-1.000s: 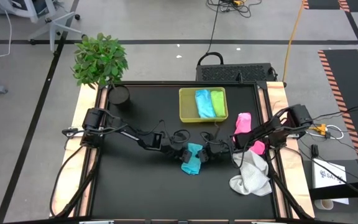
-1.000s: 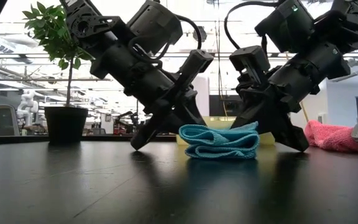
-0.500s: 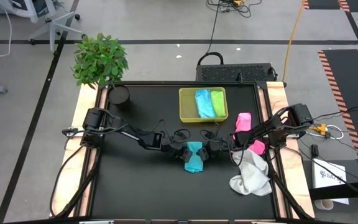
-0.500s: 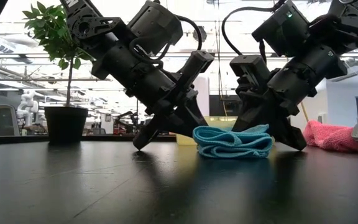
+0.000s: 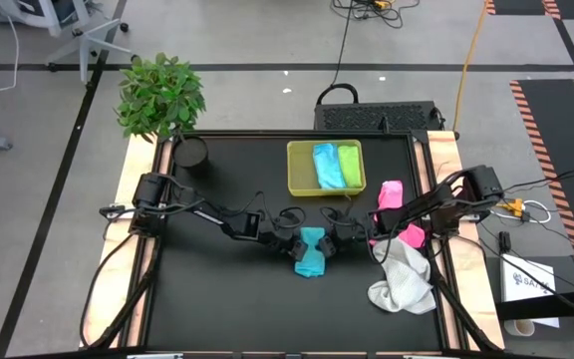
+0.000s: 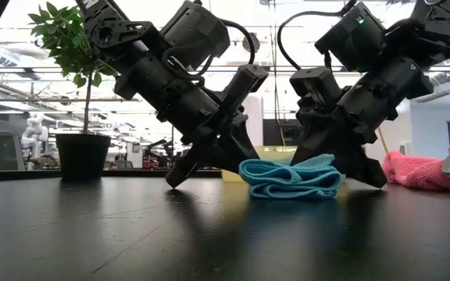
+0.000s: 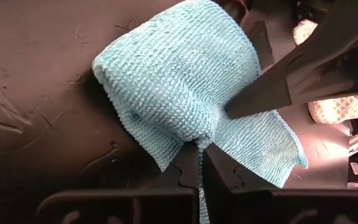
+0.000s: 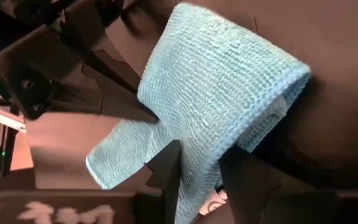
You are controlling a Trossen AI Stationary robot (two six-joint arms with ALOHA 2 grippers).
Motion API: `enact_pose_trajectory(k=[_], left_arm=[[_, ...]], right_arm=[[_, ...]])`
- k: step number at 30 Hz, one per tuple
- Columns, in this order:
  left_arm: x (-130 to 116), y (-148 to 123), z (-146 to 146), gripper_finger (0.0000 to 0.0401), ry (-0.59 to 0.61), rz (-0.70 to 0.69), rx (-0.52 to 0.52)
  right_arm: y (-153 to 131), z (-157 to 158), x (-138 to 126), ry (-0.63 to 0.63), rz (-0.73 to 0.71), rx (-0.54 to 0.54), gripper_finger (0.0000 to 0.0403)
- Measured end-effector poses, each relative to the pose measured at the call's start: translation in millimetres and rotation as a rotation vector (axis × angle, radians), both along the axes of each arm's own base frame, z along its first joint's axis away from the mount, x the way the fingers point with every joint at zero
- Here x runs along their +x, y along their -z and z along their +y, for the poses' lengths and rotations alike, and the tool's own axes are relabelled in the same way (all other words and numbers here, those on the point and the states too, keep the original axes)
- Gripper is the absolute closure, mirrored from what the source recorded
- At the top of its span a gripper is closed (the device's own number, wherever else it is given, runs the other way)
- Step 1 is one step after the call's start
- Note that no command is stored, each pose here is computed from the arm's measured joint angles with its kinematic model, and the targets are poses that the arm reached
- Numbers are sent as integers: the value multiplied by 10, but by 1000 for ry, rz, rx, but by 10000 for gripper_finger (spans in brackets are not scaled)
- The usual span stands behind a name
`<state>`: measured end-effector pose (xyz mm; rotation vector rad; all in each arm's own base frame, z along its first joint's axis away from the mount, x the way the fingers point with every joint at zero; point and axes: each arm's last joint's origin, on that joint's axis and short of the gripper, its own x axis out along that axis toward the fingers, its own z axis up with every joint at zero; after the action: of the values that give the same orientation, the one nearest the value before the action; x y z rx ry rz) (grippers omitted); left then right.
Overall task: Fold microfiber towels
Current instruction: Put the blue microfiber cloth into the bin
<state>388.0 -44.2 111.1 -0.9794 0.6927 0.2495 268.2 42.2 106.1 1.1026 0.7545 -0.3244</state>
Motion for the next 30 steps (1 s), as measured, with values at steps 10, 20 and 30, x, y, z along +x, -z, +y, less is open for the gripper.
enact_pose_trajectory(k=[10, 20, 30], left_arm=[[-3, -1, -8, 399, 21, 4, -17], [-3, -2, -11, 399, 22, 6, -21], [-1, -4, -6, 398, 13, 5, -28]], right_arm=[[-40, -10, -88, -9, 90, 72, 276], [-273, -134, -91, 4, -15, 85, 275], [-348, -156, -87, -40, -49, 137, 275]])
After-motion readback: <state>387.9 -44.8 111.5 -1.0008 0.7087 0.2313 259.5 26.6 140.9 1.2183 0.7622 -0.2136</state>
